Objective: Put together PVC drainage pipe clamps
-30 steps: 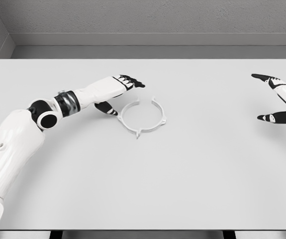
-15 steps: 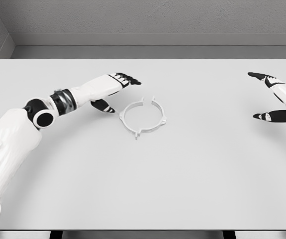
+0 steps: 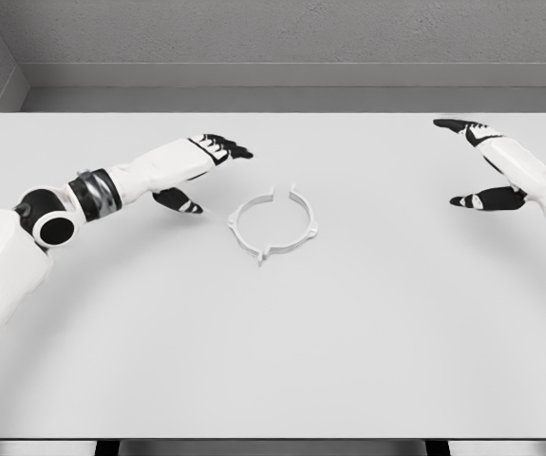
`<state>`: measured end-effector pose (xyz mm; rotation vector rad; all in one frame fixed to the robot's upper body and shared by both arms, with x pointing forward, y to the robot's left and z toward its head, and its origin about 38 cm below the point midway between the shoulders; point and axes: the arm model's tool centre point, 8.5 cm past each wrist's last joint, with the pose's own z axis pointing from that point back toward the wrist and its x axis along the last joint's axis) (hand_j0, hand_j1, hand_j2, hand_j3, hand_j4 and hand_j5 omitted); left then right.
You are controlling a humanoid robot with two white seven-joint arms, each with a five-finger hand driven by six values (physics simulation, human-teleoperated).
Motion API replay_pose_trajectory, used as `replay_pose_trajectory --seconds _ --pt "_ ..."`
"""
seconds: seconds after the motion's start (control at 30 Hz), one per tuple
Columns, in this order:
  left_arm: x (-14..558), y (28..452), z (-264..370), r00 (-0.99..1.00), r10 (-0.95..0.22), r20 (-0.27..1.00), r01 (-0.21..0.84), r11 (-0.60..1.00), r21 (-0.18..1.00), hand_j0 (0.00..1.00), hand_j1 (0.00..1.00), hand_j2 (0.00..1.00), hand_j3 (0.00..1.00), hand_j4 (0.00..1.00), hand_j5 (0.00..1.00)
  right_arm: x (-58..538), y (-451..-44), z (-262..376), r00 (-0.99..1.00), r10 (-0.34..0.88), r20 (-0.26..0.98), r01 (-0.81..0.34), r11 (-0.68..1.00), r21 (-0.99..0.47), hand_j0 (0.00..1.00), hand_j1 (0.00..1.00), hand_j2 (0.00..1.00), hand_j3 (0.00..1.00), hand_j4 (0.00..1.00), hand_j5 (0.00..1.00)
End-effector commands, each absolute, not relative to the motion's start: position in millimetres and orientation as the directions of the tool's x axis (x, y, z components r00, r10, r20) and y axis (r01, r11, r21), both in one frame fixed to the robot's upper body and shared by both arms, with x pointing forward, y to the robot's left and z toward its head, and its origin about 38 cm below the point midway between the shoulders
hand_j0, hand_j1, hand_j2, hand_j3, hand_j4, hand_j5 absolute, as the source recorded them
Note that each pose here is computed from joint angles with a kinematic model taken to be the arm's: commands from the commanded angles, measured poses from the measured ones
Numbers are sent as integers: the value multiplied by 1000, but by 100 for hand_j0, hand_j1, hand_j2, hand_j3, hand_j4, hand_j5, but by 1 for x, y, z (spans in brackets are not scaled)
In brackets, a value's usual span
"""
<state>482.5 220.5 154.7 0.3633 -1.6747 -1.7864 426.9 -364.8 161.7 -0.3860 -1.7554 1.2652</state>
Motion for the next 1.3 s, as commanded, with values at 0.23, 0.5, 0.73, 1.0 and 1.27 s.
replay_pose_trajectory --seconds 0.23,0.5,0.73,1.0,1.27 --pt "485 272 170 -699 -684 209 259 30 965 100 100 100 100 100 100 401 -279 185 -719 548 427 -206 419 -884 100 100 100 100 100 100" --pt "484 304 172 -660 -724 202 271 22 962 100 100 100 100 100 100 427 -238 167 -718 528 453 -243 419 -875 100 100 100 100 100 100" --pt "483 311 169 -646 -735 207 277 27 960 100 100 100 100 100 100 452 -215 149 -690 558 461 -268 395 -879 100 100 100 100 100 100" --pt "483 317 173 -641 -742 197 272 20 962 100 100 100 100 100 100 471 -208 131 -647 574 502 -328 385 -863 100 100 100 100 100 100" --pt "481 333 179 -624 -757 196 272 25 962 100 100 100 100 100 100 479 -200 119 -627 586 514 -361 366 -858 100 100 100 100 100 100"
